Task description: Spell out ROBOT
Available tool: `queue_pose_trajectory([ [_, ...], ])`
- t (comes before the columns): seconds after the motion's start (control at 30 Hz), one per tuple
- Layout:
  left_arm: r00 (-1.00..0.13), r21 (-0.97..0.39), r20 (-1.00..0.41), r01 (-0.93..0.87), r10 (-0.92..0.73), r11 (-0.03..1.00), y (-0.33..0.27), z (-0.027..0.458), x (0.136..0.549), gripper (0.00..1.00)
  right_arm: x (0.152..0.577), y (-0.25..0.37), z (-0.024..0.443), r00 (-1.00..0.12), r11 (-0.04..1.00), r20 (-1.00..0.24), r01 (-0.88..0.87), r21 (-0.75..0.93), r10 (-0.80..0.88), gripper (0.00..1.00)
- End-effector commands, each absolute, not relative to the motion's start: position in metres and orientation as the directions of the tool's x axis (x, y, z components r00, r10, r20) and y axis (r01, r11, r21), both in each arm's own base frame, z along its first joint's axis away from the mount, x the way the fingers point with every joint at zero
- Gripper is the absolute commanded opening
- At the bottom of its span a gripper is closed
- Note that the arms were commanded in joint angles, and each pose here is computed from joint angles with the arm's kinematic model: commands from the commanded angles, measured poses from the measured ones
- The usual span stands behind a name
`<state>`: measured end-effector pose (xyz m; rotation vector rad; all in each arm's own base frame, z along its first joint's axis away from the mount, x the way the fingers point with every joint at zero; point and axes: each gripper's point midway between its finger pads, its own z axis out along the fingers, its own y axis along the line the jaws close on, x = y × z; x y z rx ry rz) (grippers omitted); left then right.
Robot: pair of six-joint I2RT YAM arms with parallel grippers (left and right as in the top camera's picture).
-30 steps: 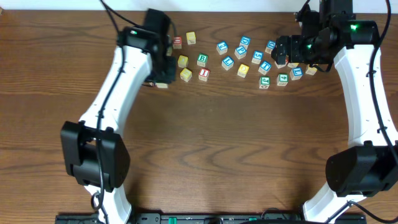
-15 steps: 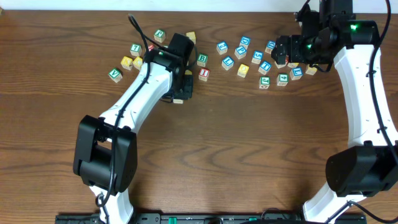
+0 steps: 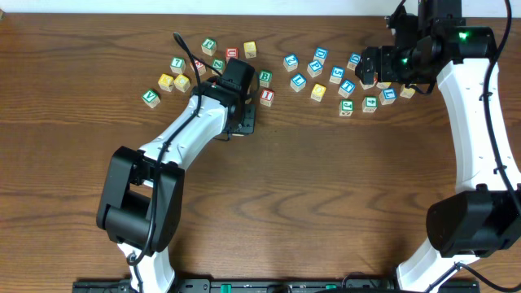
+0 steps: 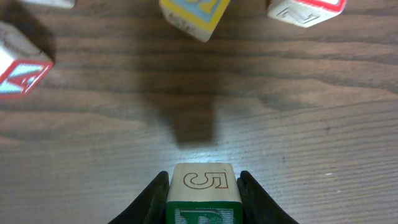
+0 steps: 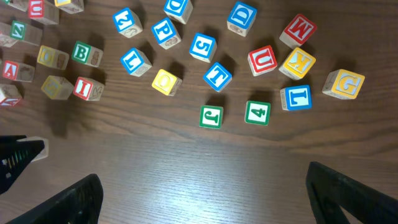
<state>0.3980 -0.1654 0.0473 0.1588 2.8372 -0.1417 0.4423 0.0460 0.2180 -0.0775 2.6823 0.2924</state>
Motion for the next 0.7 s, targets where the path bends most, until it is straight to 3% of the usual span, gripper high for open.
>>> queue_pose_trajectory([
  [0.0,-0.95,-0.064,-0.286,0.148,0.124,0.987,-0.166,0.036,0.398,0.28,0.444,0.048,0.226,-0.892,0.975,-0.452,-0.118,0.186,-0.022,0.99],
  [0.67,-0.952,-0.054,-0.244,0.202,0.183,0.978,-0.19,0.009,0.386,0.28,0.444,0.048,0.226,-0.892,0.975,-0.452,-0.118,0.186,-0.022,0.99],
])
